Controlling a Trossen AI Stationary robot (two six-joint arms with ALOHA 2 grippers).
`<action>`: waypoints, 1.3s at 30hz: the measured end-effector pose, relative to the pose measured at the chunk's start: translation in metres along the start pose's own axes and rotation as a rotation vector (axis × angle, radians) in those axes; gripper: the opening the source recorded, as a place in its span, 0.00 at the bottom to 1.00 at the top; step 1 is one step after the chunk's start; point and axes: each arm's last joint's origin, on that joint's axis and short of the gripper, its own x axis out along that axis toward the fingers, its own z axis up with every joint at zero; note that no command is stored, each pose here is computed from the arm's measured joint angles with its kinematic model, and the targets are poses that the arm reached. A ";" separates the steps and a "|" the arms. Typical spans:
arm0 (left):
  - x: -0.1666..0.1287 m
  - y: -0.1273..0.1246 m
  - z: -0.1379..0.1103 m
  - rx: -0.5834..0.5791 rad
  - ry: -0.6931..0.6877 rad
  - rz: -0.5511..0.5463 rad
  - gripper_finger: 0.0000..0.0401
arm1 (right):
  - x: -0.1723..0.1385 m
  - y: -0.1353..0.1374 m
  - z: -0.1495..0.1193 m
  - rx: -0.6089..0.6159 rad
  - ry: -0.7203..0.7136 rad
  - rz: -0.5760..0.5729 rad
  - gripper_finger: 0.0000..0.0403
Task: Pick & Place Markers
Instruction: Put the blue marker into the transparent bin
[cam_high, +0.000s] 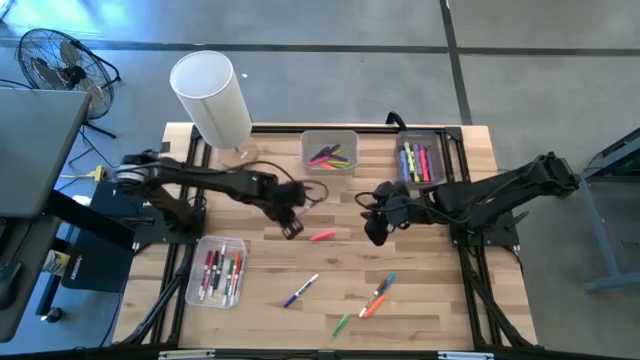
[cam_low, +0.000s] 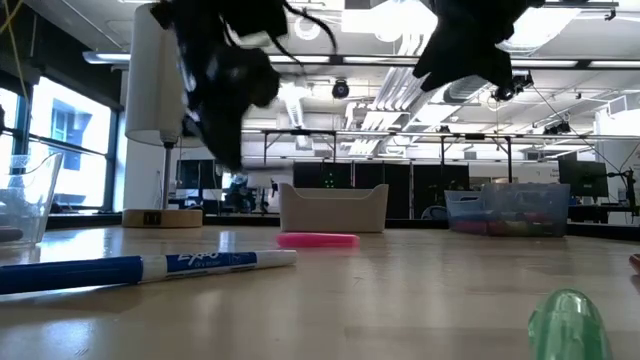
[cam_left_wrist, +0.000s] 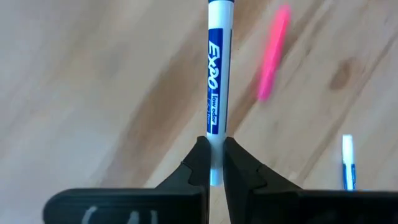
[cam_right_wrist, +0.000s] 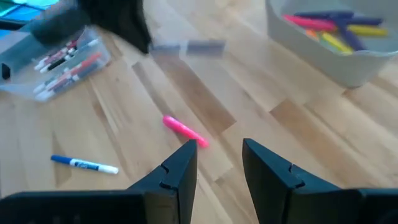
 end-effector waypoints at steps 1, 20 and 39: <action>-0.008 -0.002 -0.003 -0.017 -0.018 0.002 0.03 | 0.002 -0.001 -0.002 0.002 0.005 0.013 0.29; -0.097 -0.061 -0.169 -0.537 0.162 0.113 0.02 | 0.013 0.003 -0.007 -0.114 -0.103 0.140 0.29; -0.066 -0.088 -0.238 -0.669 0.286 0.357 0.10 | 0.012 0.009 -0.003 -0.171 -0.111 0.243 0.29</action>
